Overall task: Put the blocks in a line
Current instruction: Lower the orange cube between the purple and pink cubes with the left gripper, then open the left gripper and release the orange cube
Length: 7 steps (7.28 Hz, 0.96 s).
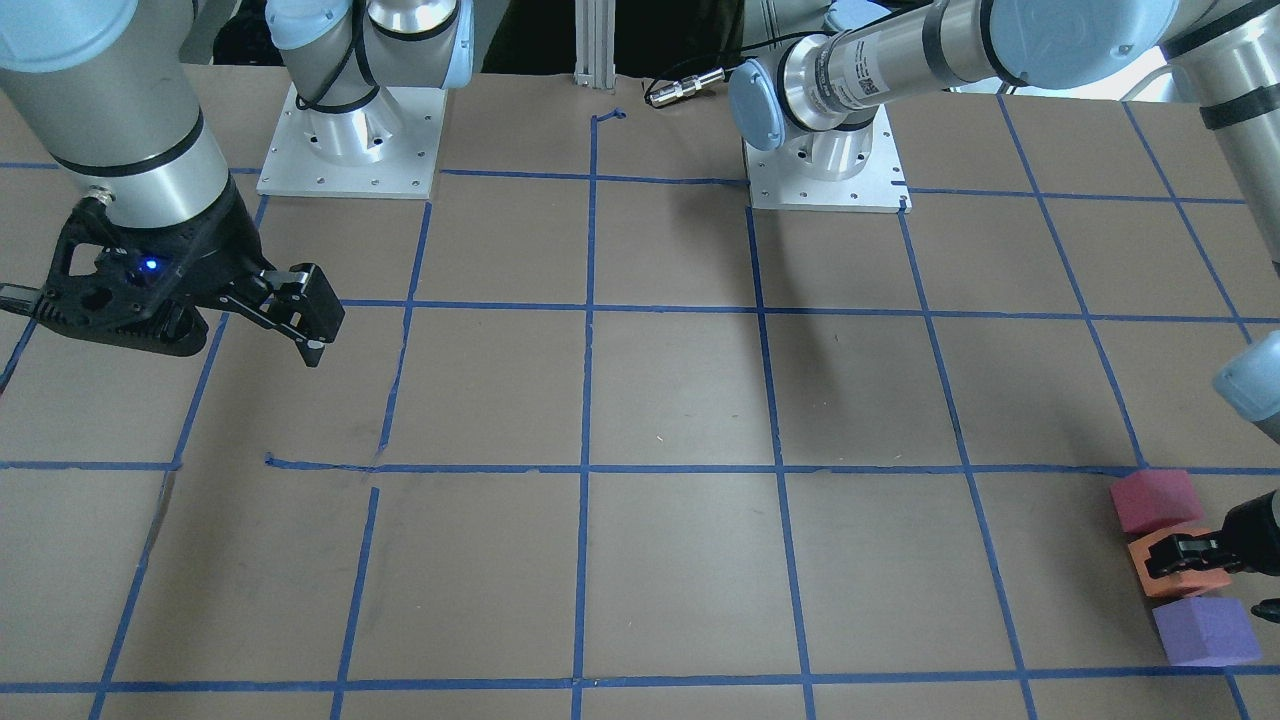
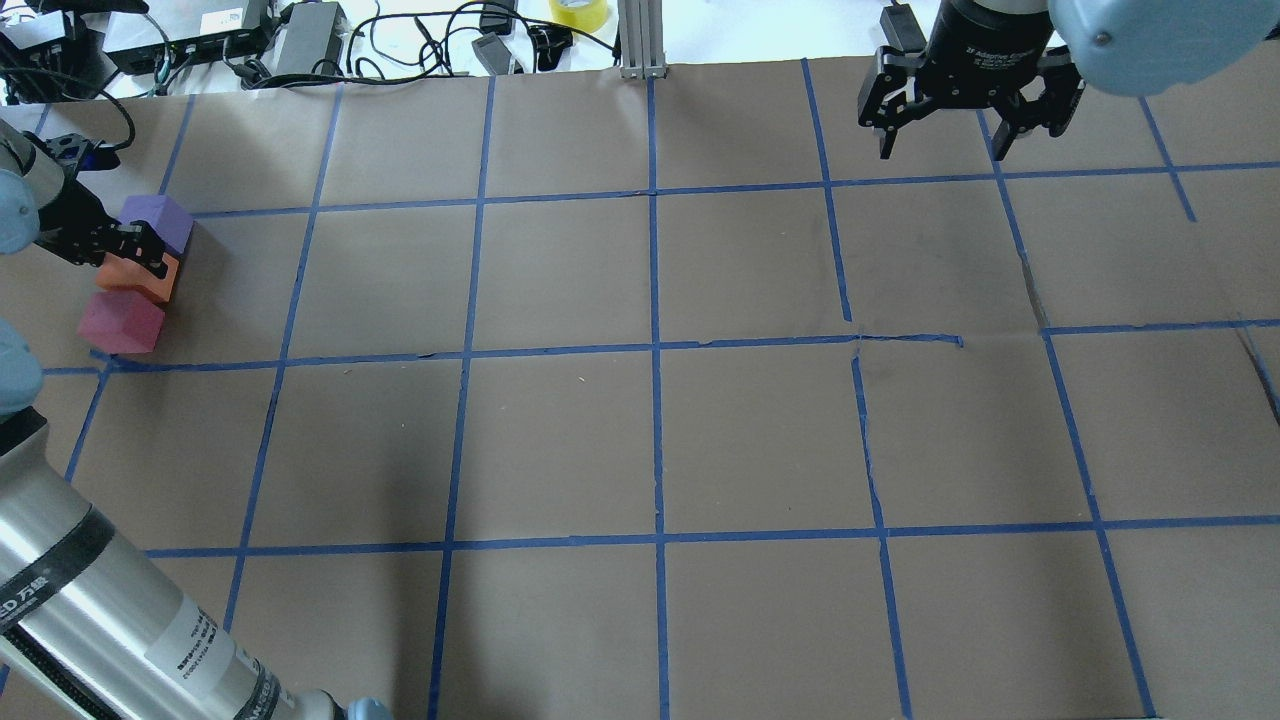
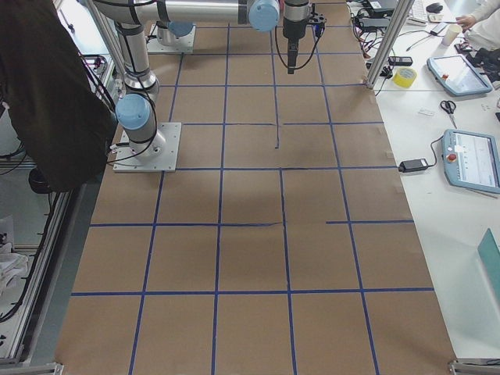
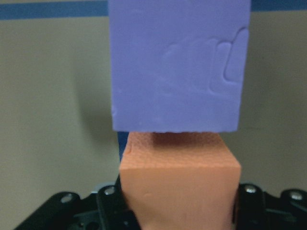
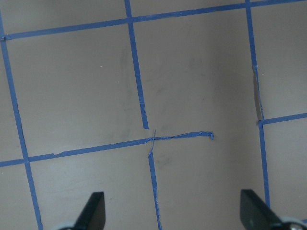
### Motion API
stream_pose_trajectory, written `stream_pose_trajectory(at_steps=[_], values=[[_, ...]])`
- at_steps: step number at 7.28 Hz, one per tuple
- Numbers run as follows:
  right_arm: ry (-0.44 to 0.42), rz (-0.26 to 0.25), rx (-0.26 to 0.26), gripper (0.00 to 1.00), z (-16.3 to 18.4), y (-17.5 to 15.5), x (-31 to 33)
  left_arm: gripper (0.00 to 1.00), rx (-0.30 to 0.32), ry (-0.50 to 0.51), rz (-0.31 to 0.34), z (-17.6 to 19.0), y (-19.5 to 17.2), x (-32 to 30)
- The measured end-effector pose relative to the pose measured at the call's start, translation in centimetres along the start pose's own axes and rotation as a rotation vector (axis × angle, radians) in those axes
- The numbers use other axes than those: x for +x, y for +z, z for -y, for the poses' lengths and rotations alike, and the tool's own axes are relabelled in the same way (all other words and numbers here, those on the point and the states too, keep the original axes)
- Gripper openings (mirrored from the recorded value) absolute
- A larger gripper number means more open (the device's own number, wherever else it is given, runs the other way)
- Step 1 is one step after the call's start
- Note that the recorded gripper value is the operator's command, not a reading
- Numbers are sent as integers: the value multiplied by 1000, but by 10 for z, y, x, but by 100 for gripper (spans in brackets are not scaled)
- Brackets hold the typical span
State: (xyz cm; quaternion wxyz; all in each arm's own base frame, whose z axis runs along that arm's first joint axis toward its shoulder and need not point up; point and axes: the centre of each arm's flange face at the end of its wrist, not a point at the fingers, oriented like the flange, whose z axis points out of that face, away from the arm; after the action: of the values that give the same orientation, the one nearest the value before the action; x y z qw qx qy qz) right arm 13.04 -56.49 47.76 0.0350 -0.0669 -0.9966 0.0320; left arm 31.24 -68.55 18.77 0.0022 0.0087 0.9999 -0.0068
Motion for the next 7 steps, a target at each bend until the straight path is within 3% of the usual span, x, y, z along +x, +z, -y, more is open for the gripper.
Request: stream_pose_trajectory(at_steps=[2,4,7], values=[[-1,-1,-1,100,0,0,0,100,-8,2,-7,-2,3,2],[-1,0,0,100,0,0,-1,100,10,2,12,-9,-19,-1],[-1,-2,-9,100,-3,5,-1,100,57,-3,59,-25,-94,8]])
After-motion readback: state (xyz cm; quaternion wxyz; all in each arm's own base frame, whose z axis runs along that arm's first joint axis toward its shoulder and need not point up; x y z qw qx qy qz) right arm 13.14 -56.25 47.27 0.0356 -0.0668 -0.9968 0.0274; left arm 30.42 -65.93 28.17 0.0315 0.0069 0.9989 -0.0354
